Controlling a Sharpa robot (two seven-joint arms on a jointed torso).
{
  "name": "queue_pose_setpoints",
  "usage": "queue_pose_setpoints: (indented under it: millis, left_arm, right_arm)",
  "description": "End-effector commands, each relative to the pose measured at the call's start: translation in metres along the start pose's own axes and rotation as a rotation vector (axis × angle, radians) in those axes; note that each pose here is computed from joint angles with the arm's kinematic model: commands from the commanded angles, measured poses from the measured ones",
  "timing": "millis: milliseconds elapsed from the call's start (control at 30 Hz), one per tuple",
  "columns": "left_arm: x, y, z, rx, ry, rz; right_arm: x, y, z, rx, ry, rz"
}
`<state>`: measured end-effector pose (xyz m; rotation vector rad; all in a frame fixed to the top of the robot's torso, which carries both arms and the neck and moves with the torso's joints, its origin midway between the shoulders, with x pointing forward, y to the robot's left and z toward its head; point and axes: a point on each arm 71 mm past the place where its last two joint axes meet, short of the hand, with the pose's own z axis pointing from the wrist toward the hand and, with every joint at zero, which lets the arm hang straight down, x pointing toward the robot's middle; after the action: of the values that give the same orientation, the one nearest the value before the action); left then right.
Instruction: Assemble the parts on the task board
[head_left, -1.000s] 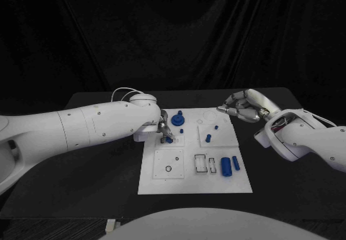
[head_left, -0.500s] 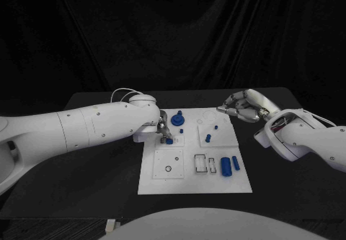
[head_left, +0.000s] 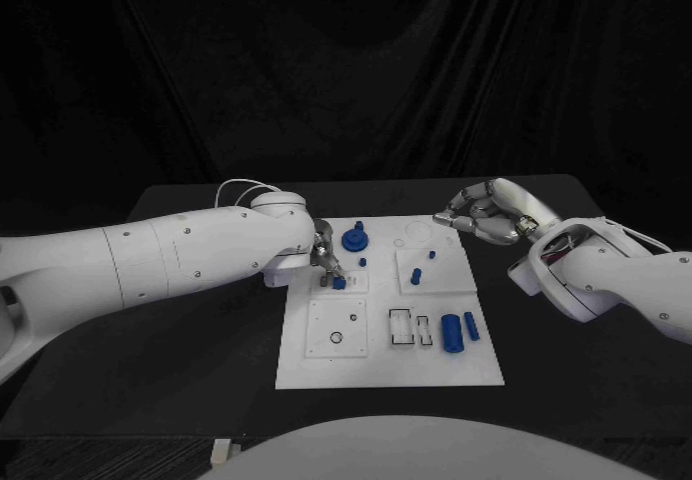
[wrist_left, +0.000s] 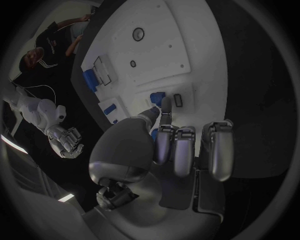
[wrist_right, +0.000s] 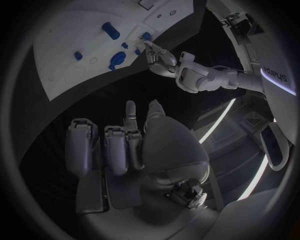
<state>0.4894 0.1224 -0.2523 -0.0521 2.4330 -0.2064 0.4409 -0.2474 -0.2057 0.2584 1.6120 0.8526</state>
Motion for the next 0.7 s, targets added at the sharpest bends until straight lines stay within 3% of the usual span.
queue_pose_setpoints:
  millis: [33,267,433,700]
  left_arm:
    - [-0.0013,-0.0046,-0.0021,0.056,-0.052,-0.051]
    - [-0.0015,-0.0003,-0.0043,0.063,-0.066,-0.066]
    - [-0.0007,0.0124,-0.0126,0.073,-0.103,-0.108]
    - [-0.0025,0.0433,-0.0354,0.108,-0.177,-0.184]
  right_arm:
    - [0.001,-0.002,-0.001,0.016,0.005,-0.004]
    - [0.002,-0.002,-0.001,0.01,0.005,-0.006]
    - [0.009,0.007,-0.003,-0.033,0.01,-0.077]
    - [0.036,0.036,-0.001,-0.106,0.047,-0.282]
